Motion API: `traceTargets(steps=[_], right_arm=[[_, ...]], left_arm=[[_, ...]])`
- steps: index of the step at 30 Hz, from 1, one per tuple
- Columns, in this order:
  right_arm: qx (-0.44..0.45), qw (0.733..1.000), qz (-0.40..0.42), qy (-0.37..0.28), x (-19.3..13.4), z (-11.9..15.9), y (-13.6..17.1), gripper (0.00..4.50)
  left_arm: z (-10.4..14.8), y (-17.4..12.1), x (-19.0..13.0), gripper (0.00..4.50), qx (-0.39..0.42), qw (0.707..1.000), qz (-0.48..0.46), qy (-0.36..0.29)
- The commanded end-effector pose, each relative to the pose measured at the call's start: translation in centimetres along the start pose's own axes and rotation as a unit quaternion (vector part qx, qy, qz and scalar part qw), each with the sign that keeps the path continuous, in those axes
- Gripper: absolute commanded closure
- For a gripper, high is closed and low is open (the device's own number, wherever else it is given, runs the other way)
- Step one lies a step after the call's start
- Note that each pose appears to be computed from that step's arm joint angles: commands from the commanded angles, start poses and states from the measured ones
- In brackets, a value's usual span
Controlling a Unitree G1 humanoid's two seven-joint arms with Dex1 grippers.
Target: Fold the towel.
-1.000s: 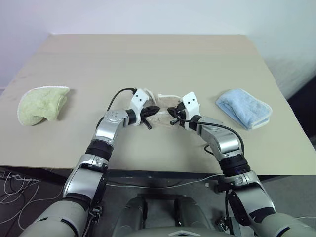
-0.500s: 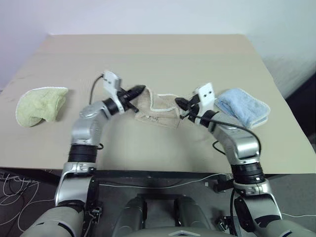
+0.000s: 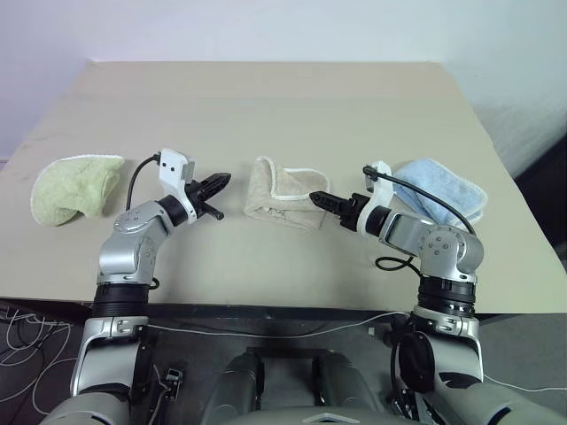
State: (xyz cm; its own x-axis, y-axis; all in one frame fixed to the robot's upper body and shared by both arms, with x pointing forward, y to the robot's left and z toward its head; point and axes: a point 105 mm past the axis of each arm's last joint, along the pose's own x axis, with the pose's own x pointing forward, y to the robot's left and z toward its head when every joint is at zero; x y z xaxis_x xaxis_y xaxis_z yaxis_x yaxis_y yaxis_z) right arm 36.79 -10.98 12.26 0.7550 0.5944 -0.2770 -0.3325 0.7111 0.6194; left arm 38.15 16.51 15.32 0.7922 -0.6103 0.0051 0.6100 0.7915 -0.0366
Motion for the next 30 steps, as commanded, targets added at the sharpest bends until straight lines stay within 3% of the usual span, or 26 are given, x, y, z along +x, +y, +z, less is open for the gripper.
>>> traceTargets(steps=[1, 16, 19, 30], right_arm=[[0.002, 1.000, 0.003, -0.009, 0.4, 0.6, 0.5, 0.02], [0.030, 0.999, 0.036, 0.024, 4.4, -0.7, 3.7, 0.02], [0.042, 0.999, 0.026, 0.018, 4.4, -0.5, 3.0, 0.60], [0.074, 0.997, 0.029, -0.010, 2.8, 0.2, 2.2, 4.35]], left_arm=[[1.3, -0.7, -0.1, 4.50, 0.017, 1.000, -0.008, -0.022], [0.9, -1.7, 0.7, 4.50, 0.009, 0.999, -0.029, -0.021], [0.8, -1.8, 0.6, 4.50, 0.009, 0.999, -0.028, -0.022], [0.5, -1.8, 0.3, 4.50, 0.006, 0.999, -0.024, -0.021]])
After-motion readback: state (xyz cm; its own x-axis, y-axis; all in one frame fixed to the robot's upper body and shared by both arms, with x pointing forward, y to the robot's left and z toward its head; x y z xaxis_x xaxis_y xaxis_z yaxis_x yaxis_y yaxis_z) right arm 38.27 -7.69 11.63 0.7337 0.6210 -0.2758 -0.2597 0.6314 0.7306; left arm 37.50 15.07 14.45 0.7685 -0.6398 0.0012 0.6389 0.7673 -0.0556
